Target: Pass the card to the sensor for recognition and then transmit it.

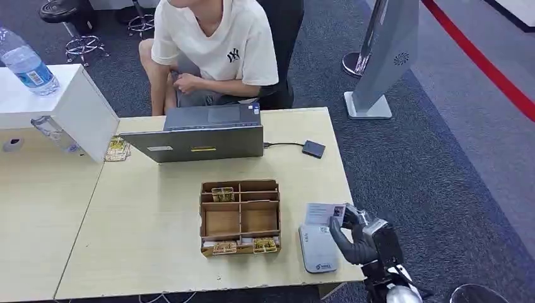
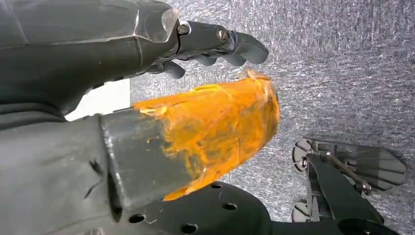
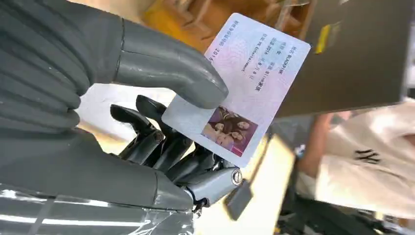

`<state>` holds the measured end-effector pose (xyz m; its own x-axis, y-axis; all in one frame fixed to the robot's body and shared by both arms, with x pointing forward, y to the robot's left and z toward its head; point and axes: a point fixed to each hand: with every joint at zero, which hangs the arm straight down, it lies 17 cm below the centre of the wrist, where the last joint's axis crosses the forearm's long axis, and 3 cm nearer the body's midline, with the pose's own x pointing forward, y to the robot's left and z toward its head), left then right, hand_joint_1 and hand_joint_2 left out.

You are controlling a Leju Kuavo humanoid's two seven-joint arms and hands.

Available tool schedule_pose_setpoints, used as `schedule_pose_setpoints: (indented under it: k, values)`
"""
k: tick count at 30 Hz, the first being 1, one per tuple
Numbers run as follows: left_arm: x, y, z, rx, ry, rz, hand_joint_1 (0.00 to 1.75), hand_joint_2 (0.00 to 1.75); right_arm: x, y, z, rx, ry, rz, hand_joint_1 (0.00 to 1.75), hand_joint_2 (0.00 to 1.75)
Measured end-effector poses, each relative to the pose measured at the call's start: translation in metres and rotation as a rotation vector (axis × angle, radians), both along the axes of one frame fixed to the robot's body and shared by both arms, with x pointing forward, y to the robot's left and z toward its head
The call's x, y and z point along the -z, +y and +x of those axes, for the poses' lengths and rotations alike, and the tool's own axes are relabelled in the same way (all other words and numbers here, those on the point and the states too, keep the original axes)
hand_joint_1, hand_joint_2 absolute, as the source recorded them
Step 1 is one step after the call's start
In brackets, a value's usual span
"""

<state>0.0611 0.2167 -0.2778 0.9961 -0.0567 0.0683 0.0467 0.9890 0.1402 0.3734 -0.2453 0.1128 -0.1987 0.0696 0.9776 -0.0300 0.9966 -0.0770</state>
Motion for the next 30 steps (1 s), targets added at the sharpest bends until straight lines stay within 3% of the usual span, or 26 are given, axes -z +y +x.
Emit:
schedule_pose_setpoints:
  k: [5, 12, 21, 30]
  values:
    - [0.000, 0.000, -0.001, -0.011, 0.003, -0.001, 0.00, 0.00, 0.016, -0.019, -0.002, -0.004, 0.050, -0.079, 1.75, 1.75]
    - [0.000, 0.001, -0.002, -0.020, 0.005, -0.001, 0.00, 0.00, 0.055, -0.035, -0.007, -0.096, 0.159, -0.288, 1.75, 1.75]
    - [0.001, 0.004, -0.002, -0.036, 0.008, 0.000, 0.00, 0.00, 0.087, -0.015, -0.003, -0.205, 0.221, -0.451, 1.75, 1.75]
    - [0.001, 0.004, -0.003, -0.053, 0.011, -0.003, 0.00, 0.00, 0.094, -0.002, 0.010, -0.238, 0.226, -0.493, 1.75, 1.75]
